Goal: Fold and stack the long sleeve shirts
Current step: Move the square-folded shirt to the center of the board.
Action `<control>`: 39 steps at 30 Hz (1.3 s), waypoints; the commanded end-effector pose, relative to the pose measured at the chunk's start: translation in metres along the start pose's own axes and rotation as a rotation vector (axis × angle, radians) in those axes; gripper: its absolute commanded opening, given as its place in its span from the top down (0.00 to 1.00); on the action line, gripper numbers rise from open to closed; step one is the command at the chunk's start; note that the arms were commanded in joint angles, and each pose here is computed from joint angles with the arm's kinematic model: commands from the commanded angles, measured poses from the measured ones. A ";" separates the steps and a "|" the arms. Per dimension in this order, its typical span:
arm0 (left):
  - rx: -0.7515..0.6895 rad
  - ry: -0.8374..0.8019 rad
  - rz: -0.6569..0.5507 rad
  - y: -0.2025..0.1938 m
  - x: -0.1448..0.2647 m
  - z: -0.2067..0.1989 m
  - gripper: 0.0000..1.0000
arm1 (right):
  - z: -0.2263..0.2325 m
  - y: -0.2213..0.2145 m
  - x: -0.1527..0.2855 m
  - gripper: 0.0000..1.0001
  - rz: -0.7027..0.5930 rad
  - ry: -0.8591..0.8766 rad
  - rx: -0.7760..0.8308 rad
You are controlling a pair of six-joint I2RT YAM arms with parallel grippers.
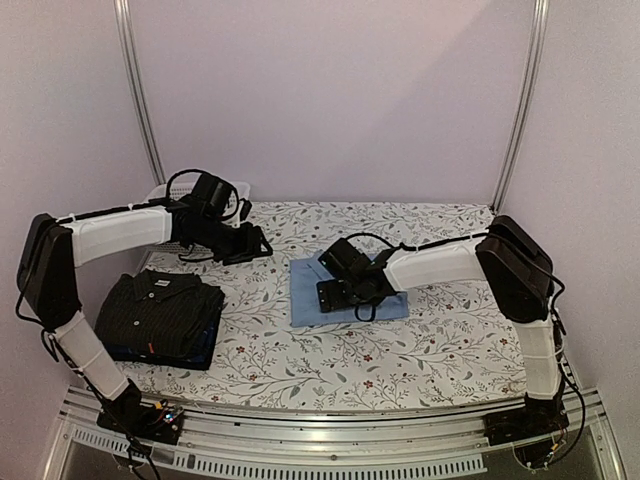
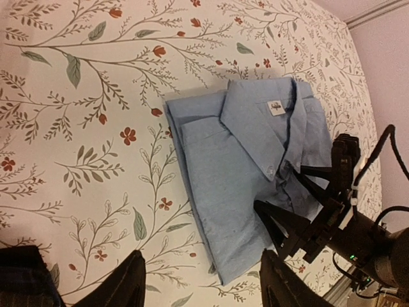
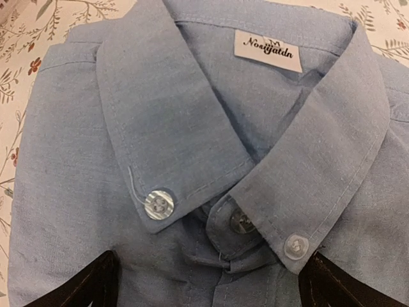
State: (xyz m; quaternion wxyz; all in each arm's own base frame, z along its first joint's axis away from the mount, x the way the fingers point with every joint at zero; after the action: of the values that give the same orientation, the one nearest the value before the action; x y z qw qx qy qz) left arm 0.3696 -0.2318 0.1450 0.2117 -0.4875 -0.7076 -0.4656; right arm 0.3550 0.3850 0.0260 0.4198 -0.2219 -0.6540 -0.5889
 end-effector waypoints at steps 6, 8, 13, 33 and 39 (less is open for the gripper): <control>-0.009 -0.012 0.006 0.002 0.005 0.000 0.39 | -0.085 -0.111 0.037 0.02 0.224 -0.184 -0.084; -0.008 -0.011 0.010 0.001 0.004 0.001 0.39 | -0.090 -0.122 0.054 0.02 0.222 -0.172 -0.099; -0.004 -0.003 0.025 -0.007 0.004 0.005 0.39 | -0.087 -0.163 0.085 0.02 0.281 -0.144 -0.094; 0.028 0.180 0.058 -0.061 0.025 0.038 0.35 | -0.013 -0.059 0.158 0.01 -0.004 0.116 -0.126; 0.007 0.310 0.060 -0.078 0.027 0.043 0.36 | 0.009 -0.018 0.168 0.01 -0.107 0.265 -0.101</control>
State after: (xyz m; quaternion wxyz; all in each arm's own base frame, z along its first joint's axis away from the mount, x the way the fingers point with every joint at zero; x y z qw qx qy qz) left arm 0.3070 -0.1992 0.1157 0.2969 -0.4636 -0.6712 -0.4964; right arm 0.2315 0.3373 0.1187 0.4513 -0.1982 -0.5799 -0.6487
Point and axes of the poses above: each gripper's point midway between its finger pads, its own x axis back along the fingers, its own z axis along the line the jaws close on, y = z × x, the point moved 1 cm from there along x, back along the fingers, and after that the axes turned 1 degree about x, right-handed, at the moved point
